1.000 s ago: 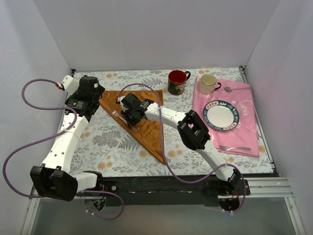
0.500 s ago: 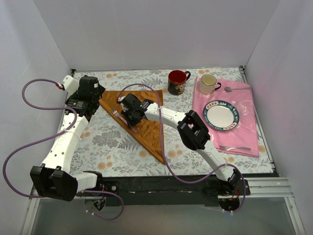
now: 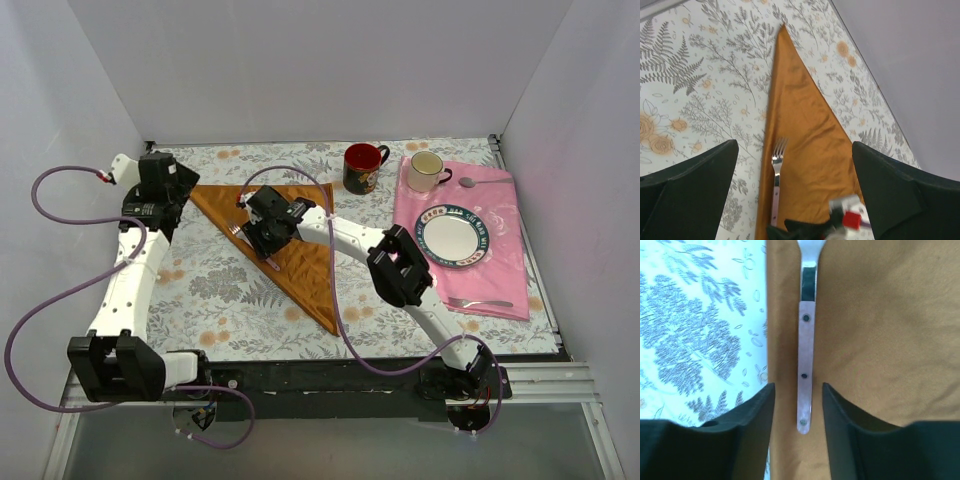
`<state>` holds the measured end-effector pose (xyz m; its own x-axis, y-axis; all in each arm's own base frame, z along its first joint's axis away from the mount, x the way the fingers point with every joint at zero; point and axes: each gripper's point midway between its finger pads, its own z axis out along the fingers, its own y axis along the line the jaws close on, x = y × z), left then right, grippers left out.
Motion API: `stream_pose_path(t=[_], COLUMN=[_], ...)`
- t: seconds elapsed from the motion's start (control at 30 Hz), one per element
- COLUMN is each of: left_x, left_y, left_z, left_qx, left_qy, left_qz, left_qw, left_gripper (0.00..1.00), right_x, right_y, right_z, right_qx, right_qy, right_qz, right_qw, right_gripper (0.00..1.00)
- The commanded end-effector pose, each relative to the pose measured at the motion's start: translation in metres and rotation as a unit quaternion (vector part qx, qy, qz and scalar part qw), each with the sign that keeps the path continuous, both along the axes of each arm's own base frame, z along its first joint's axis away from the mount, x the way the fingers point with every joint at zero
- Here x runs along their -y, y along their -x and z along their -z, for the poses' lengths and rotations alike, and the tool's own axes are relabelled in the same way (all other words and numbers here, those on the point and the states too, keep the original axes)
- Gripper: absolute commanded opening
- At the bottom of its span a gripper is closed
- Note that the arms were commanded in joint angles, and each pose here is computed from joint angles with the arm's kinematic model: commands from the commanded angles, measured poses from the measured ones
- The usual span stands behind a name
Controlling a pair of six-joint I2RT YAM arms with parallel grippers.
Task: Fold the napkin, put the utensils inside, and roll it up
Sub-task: Place the utensil onto the napkin, then fold the napkin
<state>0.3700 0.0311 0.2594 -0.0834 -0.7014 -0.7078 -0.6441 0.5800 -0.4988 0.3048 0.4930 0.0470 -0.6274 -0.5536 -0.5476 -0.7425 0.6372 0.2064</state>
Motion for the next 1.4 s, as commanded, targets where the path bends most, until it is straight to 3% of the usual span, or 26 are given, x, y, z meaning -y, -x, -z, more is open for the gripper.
stream_pose_path(t=[0.0,0.13,0.17,0.23,0.27,0.43,0.63,1.03,1.13,1.37], left_x=[-0.020,-0.047,-0.042,-0.061,-0.056,-0.076,-0.088,-0.107,-0.109,-0.105], left_y=[-0.017,-0.038,-0.044,-0.059,-0.065,-0.099,-0.132,-0.183,-0.188,-0.189], left_z=[0.030,0.080,0.094,0.128,0.134,0.166,0.171,0.213,0.225,0.240], left_qx=[-0.014,-0.031,-0.036,-0.052,-0.048,-0.029,0.004,-0.012,-0.020,-0.022], left_qy=[0.045,0.121,0.148,0.162,0.186,0.165,0.130,0.130,0.134,0.126], left_qz=[0.010,0.036,0.063,0.068,0.095,0.129,0.157,0.171,0.176,0.199], left_qw=[0.999,0.992,0.986,0.983,0.977,0.977,0.979,0.976,0.975,0.972], left_gripper=[0.98,0.98,0.98,0.94,0.93,0.88,0.76,0.61,0.51,0.45], right_x=[-0.008,0.028,0.048,0.069,0.090,0.144,0.174,0.189,0.193,0.196], right_y=[-0.001,0.006,0.008,0.012,0.015,0.028,0.043,0.044,0.045,0.040], right_z=[-0.123,-0.180,-0.156,-0.185,-0.158,-0.160,-0.144,-0.130,-0.122,-0.125], right_qx=[0.056,0.090,0.073,0.095,0.080,0.102,0.096,0.092,0.082,0.083], right_qy=[-0.093,-0.133,-0.110,-0.143,-0.119,-0.112,-0.099,-0.085,-0.075,-0.077], right_qz=[-0.012,-0.007,0.000,0.004,0.013,0.034,0.044,0.049,0.049,0.053], right_qw=[0.994,0.987,0.991,0.985,0.990,0.988,0.989,0.991,0.993,0.992], right_gripper=[0.54,0.59,0.59,0.59,0.59,0.59,0.59,0.59,0.59,0.59])
